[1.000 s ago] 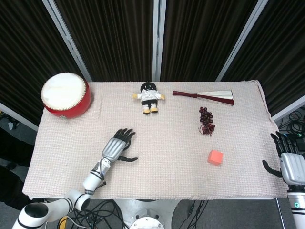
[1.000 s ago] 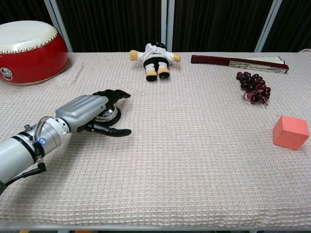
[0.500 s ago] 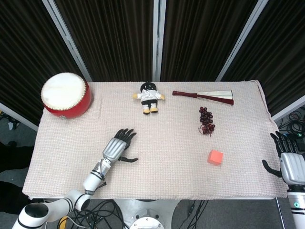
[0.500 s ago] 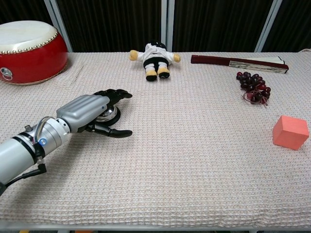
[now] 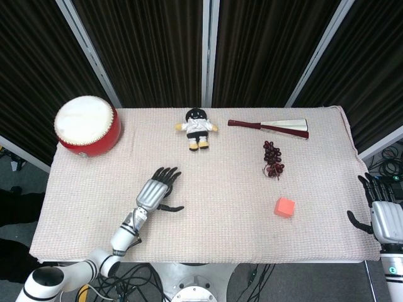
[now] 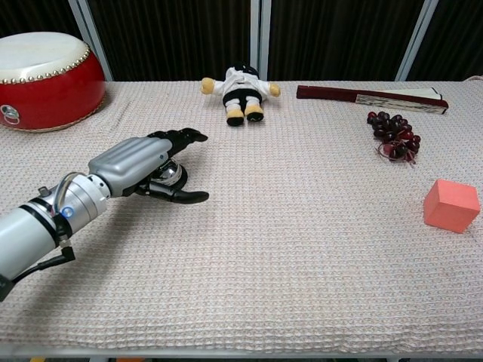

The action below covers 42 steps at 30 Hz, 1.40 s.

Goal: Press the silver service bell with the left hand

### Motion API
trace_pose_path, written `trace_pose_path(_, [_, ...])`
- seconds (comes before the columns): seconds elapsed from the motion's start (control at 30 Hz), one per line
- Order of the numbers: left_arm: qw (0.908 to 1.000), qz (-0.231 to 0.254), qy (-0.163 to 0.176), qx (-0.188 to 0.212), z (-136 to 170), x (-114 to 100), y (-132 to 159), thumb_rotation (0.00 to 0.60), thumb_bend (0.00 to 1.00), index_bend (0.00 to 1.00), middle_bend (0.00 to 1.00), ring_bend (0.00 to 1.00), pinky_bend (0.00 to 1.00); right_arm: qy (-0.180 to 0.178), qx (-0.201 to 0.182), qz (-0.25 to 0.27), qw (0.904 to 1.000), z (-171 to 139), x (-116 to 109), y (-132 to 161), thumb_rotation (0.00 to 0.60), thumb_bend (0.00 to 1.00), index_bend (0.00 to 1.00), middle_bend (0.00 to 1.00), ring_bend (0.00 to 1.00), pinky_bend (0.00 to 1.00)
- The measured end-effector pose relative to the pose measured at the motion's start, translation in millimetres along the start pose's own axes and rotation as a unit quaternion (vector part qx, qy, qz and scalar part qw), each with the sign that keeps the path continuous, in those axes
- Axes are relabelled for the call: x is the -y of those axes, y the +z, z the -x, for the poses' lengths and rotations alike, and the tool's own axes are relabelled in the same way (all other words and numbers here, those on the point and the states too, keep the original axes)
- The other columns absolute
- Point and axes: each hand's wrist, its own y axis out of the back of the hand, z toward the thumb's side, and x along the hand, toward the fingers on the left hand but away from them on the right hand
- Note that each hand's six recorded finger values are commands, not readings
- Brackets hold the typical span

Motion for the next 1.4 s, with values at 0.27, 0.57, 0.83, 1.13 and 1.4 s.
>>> trace_pose_path(0.27, [0.9996, -0.005, -0.027, -0.010, 5, 15, -7, 0.167, 0.00, 0.02, 0.00, 0.00, 0.00, -0.001, 0.002, 0.000, 1.0000, 0, 0, -1, 0.600, 0.21, 0.00, 0.00, 0.00, 0.00])
trace_pose_path(0.57, [0.9998, 0.006, 0.015, 0.008, -2, -7, 5, 0.165, 0.00, 0.02, 0.00, 0.00, 0.00, 0.000, 0.001, 0.001, 1.0000, 0, 0, -1, 0.600, 0.21, 0.00, 0.00, 0.00, 0.00])
trace_pose_path(0.83, [0.9991, -0.003, -0.042, -0.009, 8, 18, -6, 0.168, 0.00, 0.02, 0.00, 0.00, 0.00, -0.001, 0.003, 0.000, 1.0000, 0, 0, -2, 0.600, 0.21, 0.00, 0.00, 0.00, 0.00])
trace_pose_path(1.13, [0.9999, 0.005, 0.009, 0.002, -1, -7, 2, 0.169, 0.00, 0.02, 0.00, 0.00, 0.00, 0.001, 0.002, 0.001, 1.0000, 0, 1, -2, 0.600, 0.21, 0.00, 0.00, 0.00, 0.00])
trace_pose_path(1.4, [0.9986, -0.014, -0.050, -0.011, 11, 21, -8, 0.167, 0.00, 0.02, 0.00, 0.00, 0.00, -0.002, 0.004, 0.000, 1.0000, 1, -1, -3, 0.600, 0.21, 0.00, 0.00, 0.00, 0.00])
